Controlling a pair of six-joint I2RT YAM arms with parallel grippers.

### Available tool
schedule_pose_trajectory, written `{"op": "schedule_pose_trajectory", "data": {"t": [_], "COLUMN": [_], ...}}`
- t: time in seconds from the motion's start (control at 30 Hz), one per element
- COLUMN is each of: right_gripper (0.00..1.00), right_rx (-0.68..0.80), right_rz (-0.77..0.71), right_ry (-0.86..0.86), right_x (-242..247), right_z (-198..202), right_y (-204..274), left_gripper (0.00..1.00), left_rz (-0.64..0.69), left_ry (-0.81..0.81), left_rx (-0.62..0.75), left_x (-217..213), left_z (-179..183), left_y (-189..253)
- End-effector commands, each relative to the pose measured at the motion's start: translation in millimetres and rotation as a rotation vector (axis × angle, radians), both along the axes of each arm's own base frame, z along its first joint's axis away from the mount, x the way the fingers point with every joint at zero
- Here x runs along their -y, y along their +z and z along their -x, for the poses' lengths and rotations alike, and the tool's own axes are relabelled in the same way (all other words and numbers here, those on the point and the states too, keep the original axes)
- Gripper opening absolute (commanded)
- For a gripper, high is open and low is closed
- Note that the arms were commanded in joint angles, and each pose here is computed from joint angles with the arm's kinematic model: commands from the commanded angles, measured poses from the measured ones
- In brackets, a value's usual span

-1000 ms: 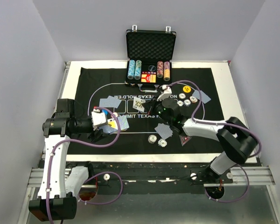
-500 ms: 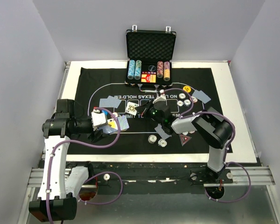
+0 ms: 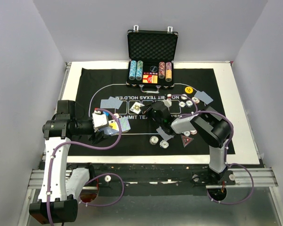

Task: Distribute texas hold em gaming equipment

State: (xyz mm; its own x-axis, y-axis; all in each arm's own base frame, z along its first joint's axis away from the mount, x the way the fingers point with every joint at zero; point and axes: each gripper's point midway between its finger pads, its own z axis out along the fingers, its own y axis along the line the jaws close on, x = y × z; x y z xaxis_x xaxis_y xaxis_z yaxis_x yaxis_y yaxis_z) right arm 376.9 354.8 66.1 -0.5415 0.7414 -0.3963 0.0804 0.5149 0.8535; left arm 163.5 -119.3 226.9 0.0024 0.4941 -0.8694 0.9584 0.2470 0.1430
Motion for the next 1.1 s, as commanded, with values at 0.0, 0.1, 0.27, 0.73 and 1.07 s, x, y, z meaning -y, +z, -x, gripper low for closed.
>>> {"op": "schedule_pose_trajectory", "data": {"t": [0.0, 0.1, 0.27, 0.73, 1.07], "right_gripper": [0.21, 0.35, 0.44, 0.48, 0.77], "right_rx": [-0.098, -0.145, -0.159, -0.004, 0.206], "right_rz": [0.036, 0.046, 0.068, 0.261, 0.181], "right_ry": [-0.085, -0.082, -0.038, 0.185, 0.475], "right_x": [5.3, 2.4, -0.2, 18.7, 12.8], "right_z": [-2.1, 6.5, 20.6, 56.5, 109.4], "right_y": [-17.5, -18.5, -6.8, 94.3, 199.7], "left_gripper": [0.45, 0.45, 0.45, 0.45, 0.45], "left_rz": [0.014, 0.012, 0.0, 0.007, -0.014], "left_ry": [-0.019, -0.019, -0.017, -0.027, -0.035], "left_rx": [0.023, 0.023, 0.024, 0.033, 0.022], "left_x": [2.7, 2.5, 1.0, 2.4, 0.2], "left_z": [1.3, 1.7, 1.7, 1.1, 2.7], "left_y": [5.9, 5.5, 4.6, 8.1, -3.5]}}
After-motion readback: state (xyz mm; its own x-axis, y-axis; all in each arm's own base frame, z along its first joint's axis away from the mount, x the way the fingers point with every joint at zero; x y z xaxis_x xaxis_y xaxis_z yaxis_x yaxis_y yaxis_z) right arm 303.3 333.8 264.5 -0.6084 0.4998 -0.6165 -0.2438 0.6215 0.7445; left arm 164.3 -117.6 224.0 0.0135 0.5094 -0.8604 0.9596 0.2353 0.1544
